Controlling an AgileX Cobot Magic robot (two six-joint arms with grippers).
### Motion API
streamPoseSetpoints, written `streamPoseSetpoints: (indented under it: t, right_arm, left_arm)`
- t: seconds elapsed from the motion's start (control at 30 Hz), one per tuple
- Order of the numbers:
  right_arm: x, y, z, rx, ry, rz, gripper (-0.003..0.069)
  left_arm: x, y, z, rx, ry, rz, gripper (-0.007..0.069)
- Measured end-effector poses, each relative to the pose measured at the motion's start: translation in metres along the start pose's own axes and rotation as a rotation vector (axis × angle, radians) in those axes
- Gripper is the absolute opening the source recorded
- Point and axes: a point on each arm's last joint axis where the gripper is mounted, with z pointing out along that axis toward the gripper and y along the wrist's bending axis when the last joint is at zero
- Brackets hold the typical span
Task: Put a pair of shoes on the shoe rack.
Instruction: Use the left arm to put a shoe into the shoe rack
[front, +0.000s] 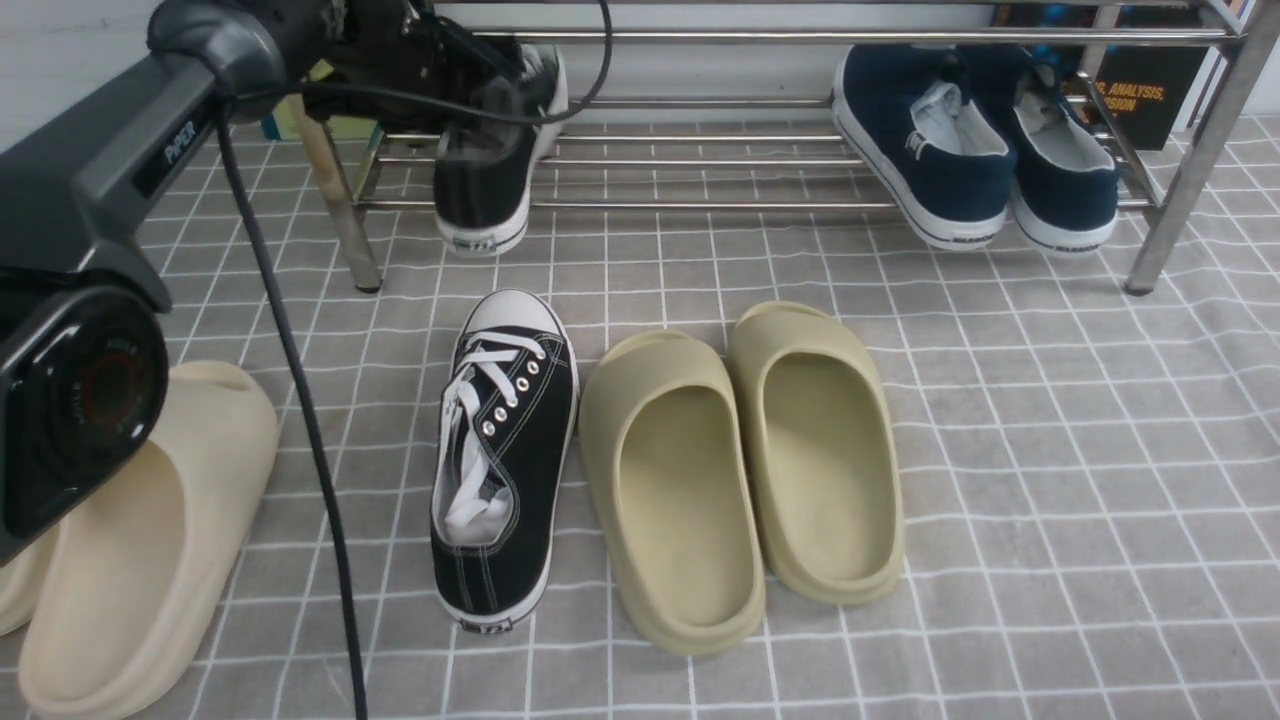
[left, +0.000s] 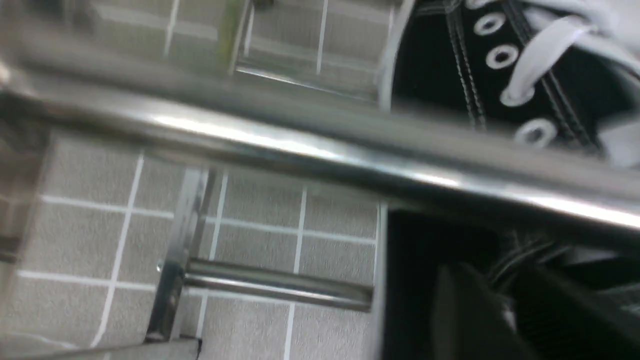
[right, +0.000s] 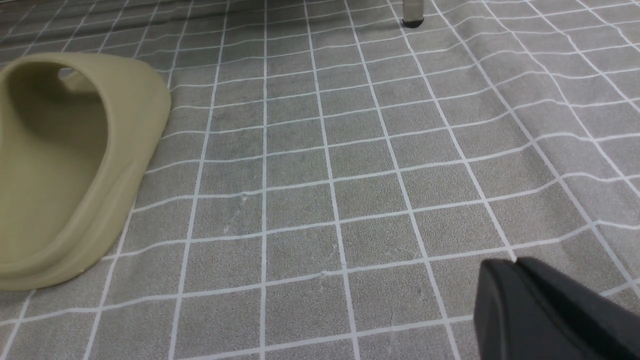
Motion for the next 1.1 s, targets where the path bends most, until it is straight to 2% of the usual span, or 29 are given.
streamPoseSetpoints:
  t: [0.03,0.1,0.17,0.27,0.37,0.4,0.43,0.47,0.5,0.57,0.67,0.73,0.93,1.1]
  right_arm:
    - [0.0,0.0,0.0,0.0,0.0,0.0,0.0047]
    - [0.0,0.0,0.0,0.0,0.0,0.0,0.0047]
    - [0.0,0.0,0.0,0.0,0.0,0.0,0.0047]
    - [0.0,0.0,0.0,0.0,0.0,0.0,0.0047]
    - [0.0,0.0,0.0,0.0,0.001,0.0,0.0047]
    - [0.0,0.0,0.0,0.0,0.001,0.0,0.0047]
    - [0.0,0.0,0.0,0.0,0.001,0.0,0.0047]
    - [0.0,0.0,0.0,0.0,0.001,0.0,0.0047]
    - [0.0,0.0,0.0,0.0,0.001,0.0,0.0047]
    - [0.0,0.0,0.0,0.0,0.001,0.0,0.0047]
    - [0.0,0.0,0.0,0.0,0.001,0.0,0.0047]
    - [0.0,0.0,0.0,0.0,0.001,0.0,0.0047]
    - [0.0,0.0,0.0,0.0,0.001,0.0,0.0047]
    - [0.0,0.0,0.0,0.0,0.001,0.0,0.0047]
  left_arm:
    - [-0.001,0.0,-0.001,0.002,-0.007,-0.011,0.0283]
    - [-0.001,0.0,-0.004,-0.005,0.006,-0.022,0.0361]
    - [-0.001,0.0,-0.012,-0.019,0.037,-0.025,0.0394]
    - [-0.004,0.0,-0.032,-0.041,0.084,-0.011,0.0392]
    - [-0.004,0.0,-0.058,-0.056,0.167,0.032,0.0301]
    - [-0.004,0.0,-0.059,-0.055,0.176,0.036,0.0292]
    - [0.001,-0.001,-0.066,-0.053,0.25,0.068,0.0209]
    - [0.004,-0.002,-0.067,-0.039,0.293,0.081,0.0174]
    - [0.011,-0.003,-0.065,-0.011,0.354,0.11,0.009]
    - [0.019,-0.005,-0.057,0.027,0.412,0.14,-0.0001]
    - [0.035,-0.005,-0.03,0.07,0.487,0.165,-0.0014]
    - [0.04,-0.003,-0.018,0.064,0.494,0.163,-0.0014]
    - [0.032,0.001,-0.005,0.002,0.354,0.109,-0.0014]
    - [0.025,0.0,-0.003,-0.002,0.277,0.066,-0.0014]
